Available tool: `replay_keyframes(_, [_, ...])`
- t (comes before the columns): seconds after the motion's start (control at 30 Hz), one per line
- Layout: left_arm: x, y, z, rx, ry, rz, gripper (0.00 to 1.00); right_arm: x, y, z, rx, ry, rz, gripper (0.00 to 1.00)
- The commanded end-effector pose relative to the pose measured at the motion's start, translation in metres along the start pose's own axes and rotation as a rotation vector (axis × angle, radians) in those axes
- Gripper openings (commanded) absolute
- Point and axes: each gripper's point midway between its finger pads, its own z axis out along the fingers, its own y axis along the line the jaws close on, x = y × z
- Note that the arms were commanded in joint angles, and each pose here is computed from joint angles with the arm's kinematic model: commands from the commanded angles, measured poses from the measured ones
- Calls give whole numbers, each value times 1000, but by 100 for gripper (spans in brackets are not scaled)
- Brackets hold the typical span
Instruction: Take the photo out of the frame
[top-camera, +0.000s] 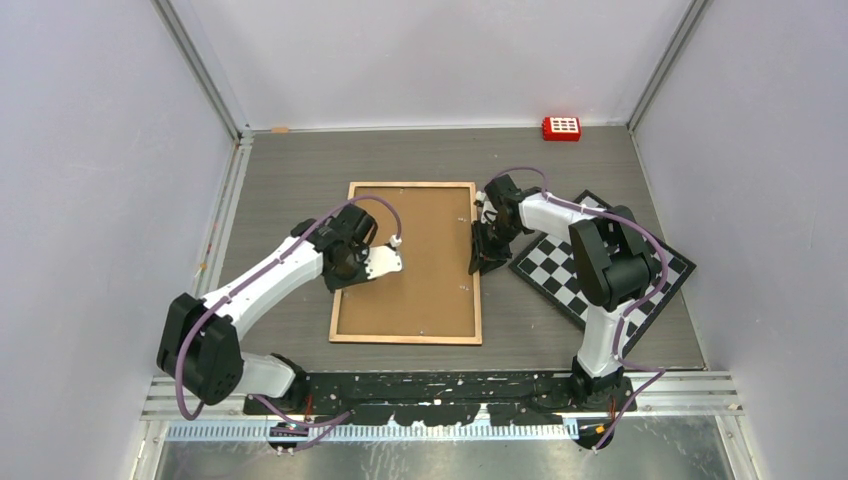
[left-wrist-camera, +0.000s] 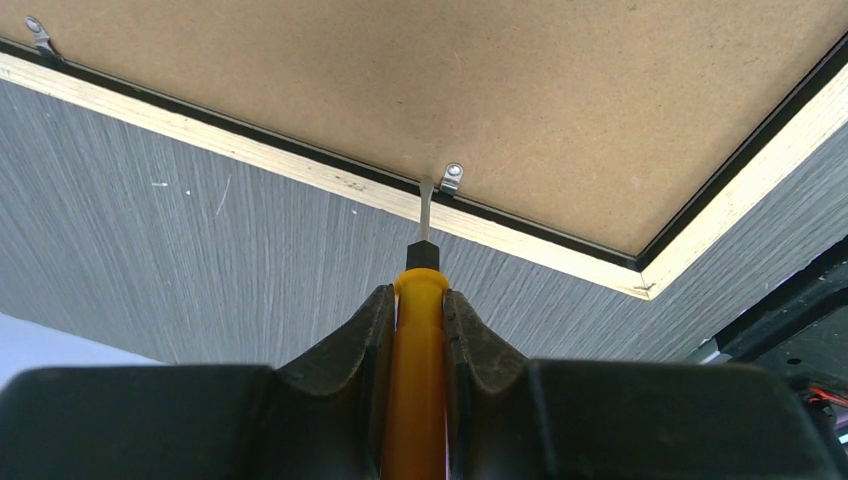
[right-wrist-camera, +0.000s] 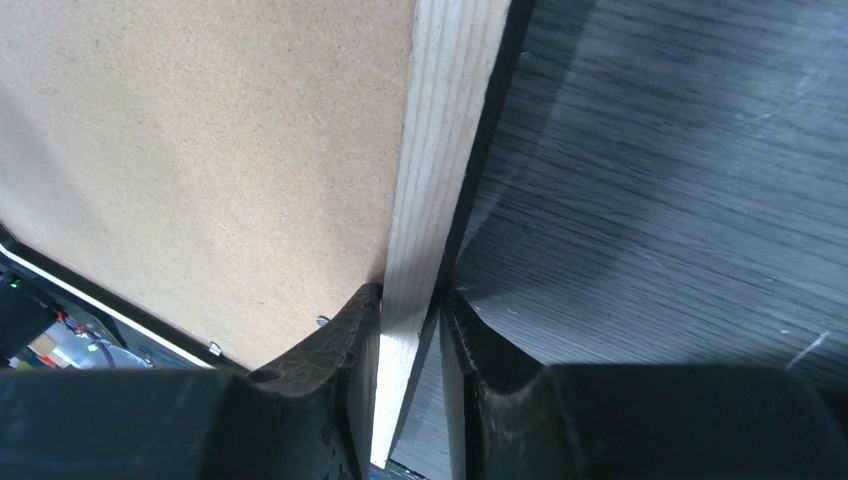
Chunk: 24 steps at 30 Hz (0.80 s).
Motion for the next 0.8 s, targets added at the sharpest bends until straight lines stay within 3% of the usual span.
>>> replay_keyframes(0.0, [-1, 4, 3, -23, 13, 53, 0, 0, -9, 10, 50, -4, -22, 26])
replay_keyframes(0.23, [2, -6, 7, 14, 52, 112, 0, 1, -10, 12, 52, 0, -12, 17])
replay_keyframes(0.43, [3, -17, 4, 34, 92, 193, 0, 3, -10, 14, 48, 4, -5, 1])
replay_keyframes(0.77, [10, -24, 0, 40, 140, 269, 0, 5, -8, 15, 40, 10, -5, 1])
